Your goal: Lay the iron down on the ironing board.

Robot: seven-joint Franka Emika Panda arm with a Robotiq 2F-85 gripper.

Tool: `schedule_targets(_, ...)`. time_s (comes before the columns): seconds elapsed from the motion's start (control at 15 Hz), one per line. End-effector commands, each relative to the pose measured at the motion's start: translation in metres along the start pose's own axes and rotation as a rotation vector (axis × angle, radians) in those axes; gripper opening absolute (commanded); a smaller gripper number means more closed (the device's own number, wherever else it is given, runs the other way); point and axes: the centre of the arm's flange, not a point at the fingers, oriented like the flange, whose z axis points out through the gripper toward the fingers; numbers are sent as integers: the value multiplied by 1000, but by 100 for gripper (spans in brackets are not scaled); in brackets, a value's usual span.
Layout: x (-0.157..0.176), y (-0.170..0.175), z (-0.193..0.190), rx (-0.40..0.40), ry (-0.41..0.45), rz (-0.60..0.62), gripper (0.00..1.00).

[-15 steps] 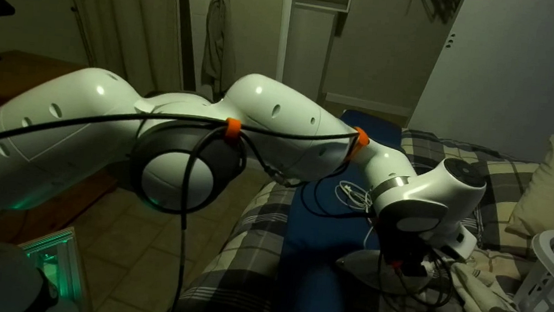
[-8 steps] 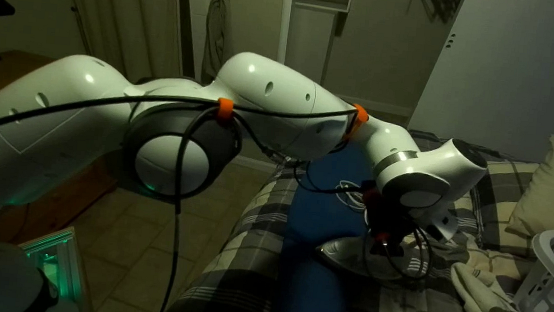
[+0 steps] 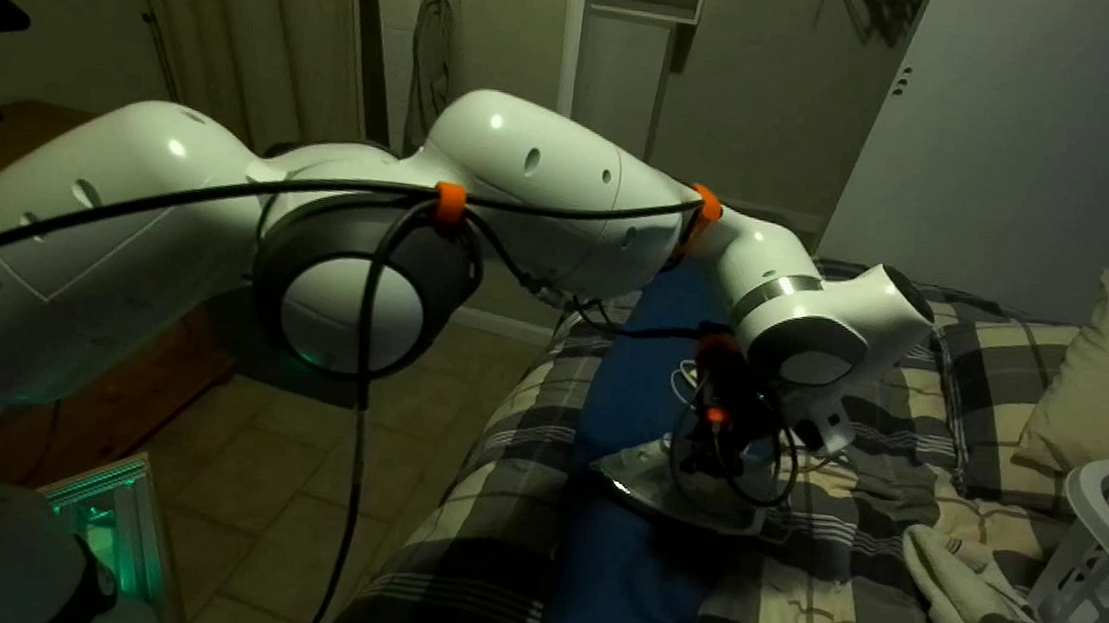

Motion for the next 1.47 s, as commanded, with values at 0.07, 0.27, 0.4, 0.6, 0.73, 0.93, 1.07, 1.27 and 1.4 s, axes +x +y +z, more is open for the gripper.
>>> schedule_targets(0.07,-23,-16,-10,49,-77,55,39)
schedule_targets(0.27,-28,-22,-15,58,-67,43,66)
schedule_targets(0.4,-33,-24,-32,64,-31,22,80)
schedule_targets(0.6,-44,-31,-74,30,66,-72,98)
schedule_targets(0.73,-55,-37,-100,-34,137,-144,100)
schedule_targets(0.93,-71,-51,-128,-136,202,-254,100)
schedule_targets(1.07,-83,-62,-139,-179,213,-324,100)
schedule_targets(1.27,-97,-77,-149,-220,202,-367,100)
schedule_targets(1.4,-103,-84,-153,-240,215,-379,100)
